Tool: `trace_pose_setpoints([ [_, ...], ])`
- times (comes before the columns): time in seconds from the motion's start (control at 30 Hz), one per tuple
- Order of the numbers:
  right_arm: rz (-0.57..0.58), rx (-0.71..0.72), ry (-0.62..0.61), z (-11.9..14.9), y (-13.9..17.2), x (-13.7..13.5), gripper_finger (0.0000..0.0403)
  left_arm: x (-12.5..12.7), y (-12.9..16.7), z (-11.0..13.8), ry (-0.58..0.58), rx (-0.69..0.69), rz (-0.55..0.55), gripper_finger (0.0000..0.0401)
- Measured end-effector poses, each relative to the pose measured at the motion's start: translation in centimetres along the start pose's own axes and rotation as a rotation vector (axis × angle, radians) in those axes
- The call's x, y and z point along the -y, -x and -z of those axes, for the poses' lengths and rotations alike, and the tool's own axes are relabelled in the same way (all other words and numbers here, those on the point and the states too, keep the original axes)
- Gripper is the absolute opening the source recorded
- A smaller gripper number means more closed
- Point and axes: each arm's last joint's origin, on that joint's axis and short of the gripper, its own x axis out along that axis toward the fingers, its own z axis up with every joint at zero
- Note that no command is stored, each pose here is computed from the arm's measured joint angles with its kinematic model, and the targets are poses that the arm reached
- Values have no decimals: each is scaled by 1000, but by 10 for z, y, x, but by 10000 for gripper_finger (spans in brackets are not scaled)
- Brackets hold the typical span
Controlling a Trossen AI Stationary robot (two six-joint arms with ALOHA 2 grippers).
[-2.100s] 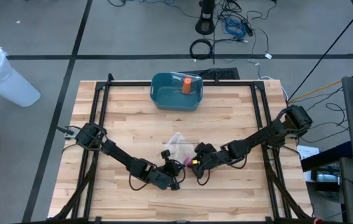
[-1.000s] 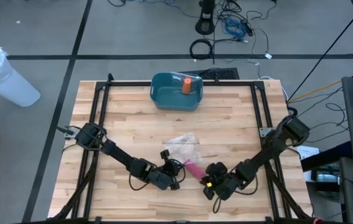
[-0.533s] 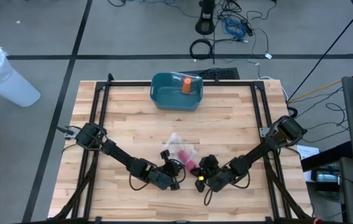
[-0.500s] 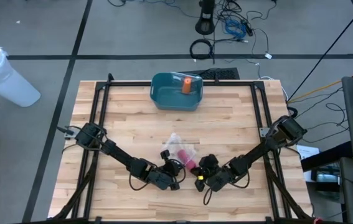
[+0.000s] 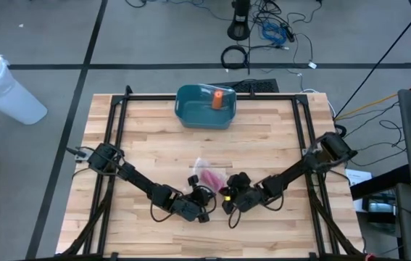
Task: Roll bandage
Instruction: Put the rolled pink bandage into the transparent zip lock, then close the transparent zip lock containing the rolled pink bandage
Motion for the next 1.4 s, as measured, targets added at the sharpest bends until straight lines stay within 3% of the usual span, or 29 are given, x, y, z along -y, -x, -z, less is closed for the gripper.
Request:
trace_pose_setpoints([
  [0.13,-89,-2,12,-9,-4,-4,20,0,0,0,-10,0,5,0],
  [0.4,-122,-102,103,-5,-4,-2,20,1,1,1,-33,-15,21,0],
  [0.53,-237,-128,158,-2,15,-18,28,2,2,3,-68,-31,22,0],
  [0.7,-251,-111,237,-7,50,-27,60,2,4,1,-85,-50,61,0],
  [0.8,-300,-84,273,-13,74,-35,78,1,11,-10,-73,-35,111,0],
  [0.97,-269,38,389,-14,110,-40,82,-8,29,-36,-77,8,118,0],
  [1.13,-257,99,511,-5,125,-43,79,-26,44,-66,-31,62,119,0],
  [1.3,-268,167,428,-9,138,-53,79,-46,68,-99,83,135,155,0],
  [1.4,-252,290,558,-17,161,-68,73,-56,79,-108,94,136,142,0],
])
